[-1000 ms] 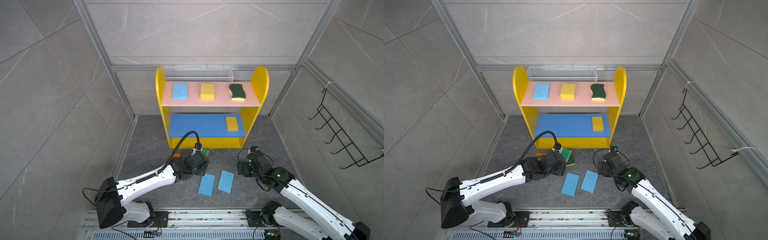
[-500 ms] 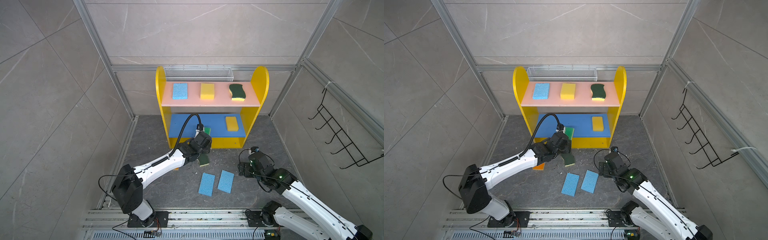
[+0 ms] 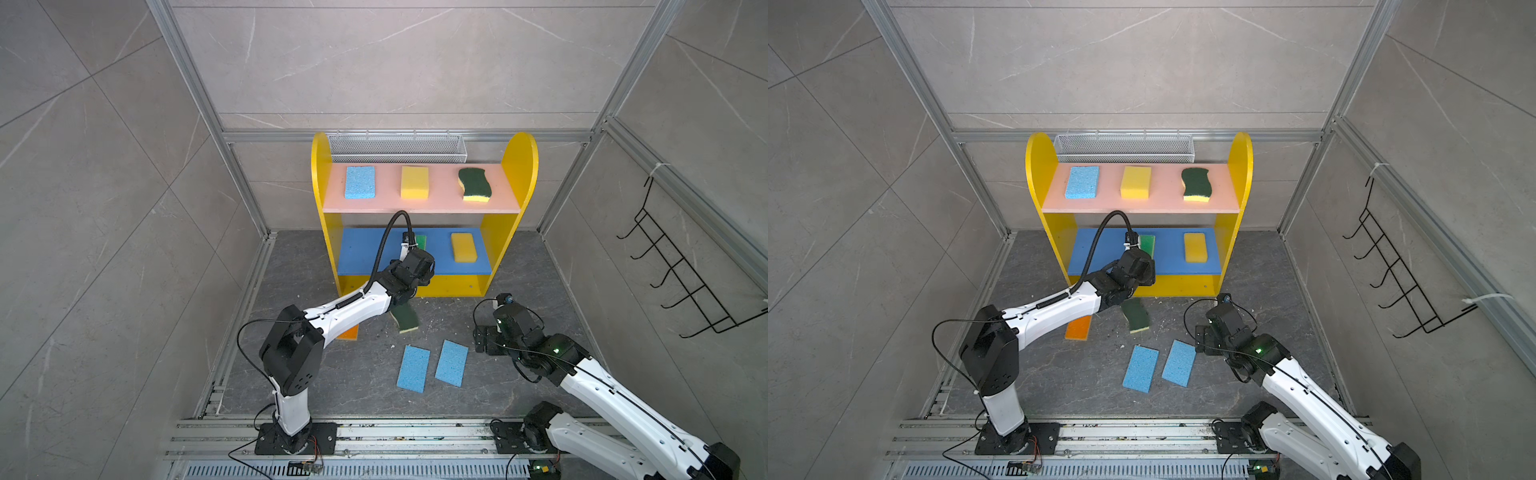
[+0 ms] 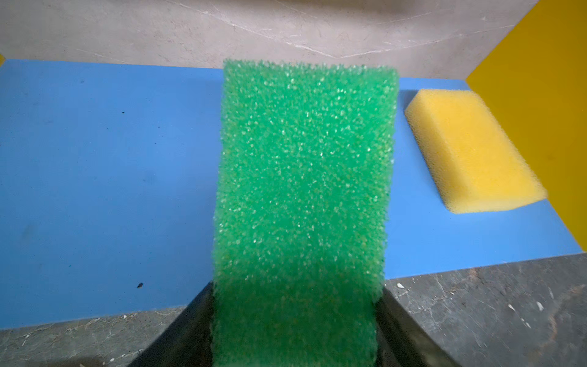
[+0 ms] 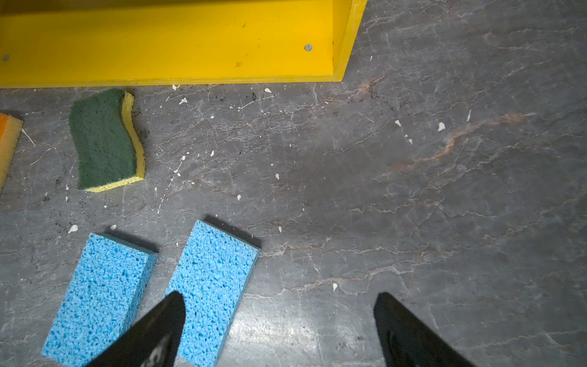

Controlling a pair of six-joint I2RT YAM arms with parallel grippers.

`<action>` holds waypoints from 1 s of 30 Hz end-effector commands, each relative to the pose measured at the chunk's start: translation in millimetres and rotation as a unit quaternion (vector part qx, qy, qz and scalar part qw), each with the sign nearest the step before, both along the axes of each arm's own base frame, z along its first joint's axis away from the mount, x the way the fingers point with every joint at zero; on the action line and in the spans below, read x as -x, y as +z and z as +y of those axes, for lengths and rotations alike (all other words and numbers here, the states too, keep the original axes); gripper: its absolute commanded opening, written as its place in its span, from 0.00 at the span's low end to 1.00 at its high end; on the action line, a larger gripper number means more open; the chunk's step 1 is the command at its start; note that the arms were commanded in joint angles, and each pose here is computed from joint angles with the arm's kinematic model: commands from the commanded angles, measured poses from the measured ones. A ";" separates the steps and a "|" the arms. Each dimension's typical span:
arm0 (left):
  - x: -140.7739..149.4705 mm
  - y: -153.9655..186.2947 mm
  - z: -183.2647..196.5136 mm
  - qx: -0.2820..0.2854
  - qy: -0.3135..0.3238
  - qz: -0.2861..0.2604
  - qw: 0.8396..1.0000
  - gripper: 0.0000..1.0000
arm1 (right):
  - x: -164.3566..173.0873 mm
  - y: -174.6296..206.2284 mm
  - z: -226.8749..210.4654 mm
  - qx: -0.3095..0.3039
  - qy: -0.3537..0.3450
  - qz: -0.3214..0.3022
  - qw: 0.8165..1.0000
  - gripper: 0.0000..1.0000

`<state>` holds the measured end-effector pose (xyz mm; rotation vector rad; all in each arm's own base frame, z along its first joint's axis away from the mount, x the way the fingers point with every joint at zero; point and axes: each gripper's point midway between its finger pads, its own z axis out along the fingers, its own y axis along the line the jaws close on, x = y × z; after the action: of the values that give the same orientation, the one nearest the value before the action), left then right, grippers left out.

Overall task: Arrange cleaning sponges on a shelf
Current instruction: Pick up the cleaning sponge from the bottom-center of the table, then place the cleaning sponge on the shelf.

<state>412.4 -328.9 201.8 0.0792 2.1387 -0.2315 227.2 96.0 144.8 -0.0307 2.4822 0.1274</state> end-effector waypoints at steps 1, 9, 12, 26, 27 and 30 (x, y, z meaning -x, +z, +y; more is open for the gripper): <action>-19.9 21.7 1.2 0.014 0.034 -0.040 0.999 0.69 | -4.0 8.4 6.5 -0.008 0.014 -0.013 1.000 0.95; -25.4 19.6 8.6 0.000 0.047 -0.040 0.998 0.69 | -5.4 9.1 8.9 -0.008 0.019 -0.011 1.000 0.95; -26.1 22.0 11.2 0.001 0.050 -0.049 0.998 0.69 | -5.1 9.4 9.4 -0.012 0.018 -0.012 1.000 0.95; -34.3 20.5 15.3 0.000 0.055 -0.056 0.997 0.69 | -4.6 5.8 12.4 -0.022 0.019 -0.009 1.000 0.95; -34.8 20.3 13.6 0.002 0.053 -0.056 0.997 0.69 | -4.5 5.7 12.3 -0.021 0.020 -0.009 1.000 0.95; -37.3 16.4 9.0 -0.001 0.048 -0.051 0.998 0.69 | -4.6 6.1 11.7 -0.021 0.019 -0.011 1.000 0.95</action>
<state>438.2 -314.8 203.6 0.0036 2.0847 -0.1565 230.0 105.0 145.3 -0.0610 2.4792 0.1723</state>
